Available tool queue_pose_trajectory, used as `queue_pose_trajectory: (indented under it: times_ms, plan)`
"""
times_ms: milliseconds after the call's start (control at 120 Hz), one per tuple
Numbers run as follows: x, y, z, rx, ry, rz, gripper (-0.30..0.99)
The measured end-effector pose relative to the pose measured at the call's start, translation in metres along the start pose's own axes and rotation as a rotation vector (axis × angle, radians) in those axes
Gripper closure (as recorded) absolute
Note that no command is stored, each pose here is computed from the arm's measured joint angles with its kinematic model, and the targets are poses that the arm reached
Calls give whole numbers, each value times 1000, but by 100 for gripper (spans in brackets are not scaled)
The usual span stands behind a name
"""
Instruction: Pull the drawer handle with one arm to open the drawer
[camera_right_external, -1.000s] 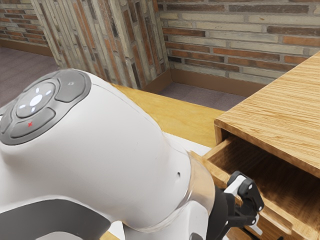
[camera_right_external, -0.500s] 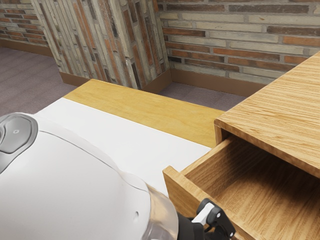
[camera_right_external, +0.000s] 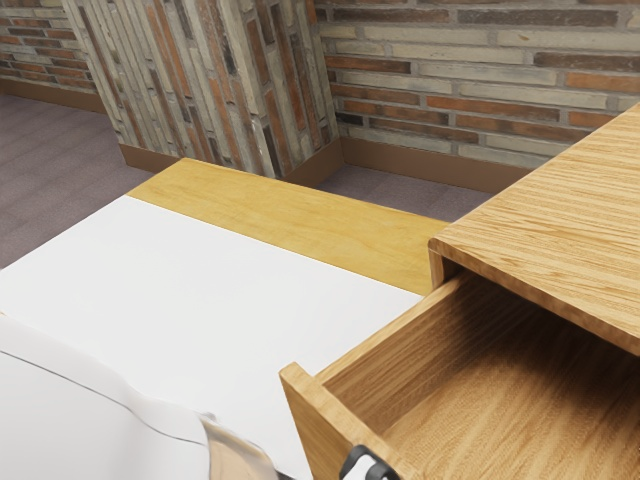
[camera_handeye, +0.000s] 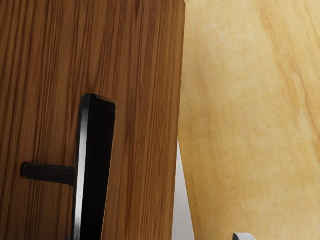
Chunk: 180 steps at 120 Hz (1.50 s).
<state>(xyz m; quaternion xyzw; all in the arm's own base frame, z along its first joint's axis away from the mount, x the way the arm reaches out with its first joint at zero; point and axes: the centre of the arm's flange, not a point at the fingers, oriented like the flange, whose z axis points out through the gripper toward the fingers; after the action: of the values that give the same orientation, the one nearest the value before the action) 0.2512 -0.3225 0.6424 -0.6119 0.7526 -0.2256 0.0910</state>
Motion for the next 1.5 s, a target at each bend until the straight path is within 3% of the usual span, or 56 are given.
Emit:
queue_pose_trajectory:
  times_ms: [217, 683, 900, 992, 1058, 1083, 1275, 1408, 1500]
  plan:
    - [0, 14, -2, -3, -2, -13, 25]
    - [-1, 20, -11, -14, 3, -31, 31]
    - [-4, 15, -28, 12, 22, -32, 76]
    - [-6, 11, -34, 24, 30, -35, 91]
    - [-7, 9, -38, 33, 36, -36, 94]
    - [-6, 8, -41, 37, 40, -34, 91]
    - [-16, 3, -51, 37, 50, -48, 34]
    - [-14, 4, -55, 43, 82, -79, 18]
    - [-14, 0, -75, 58, 41, -168, 12]
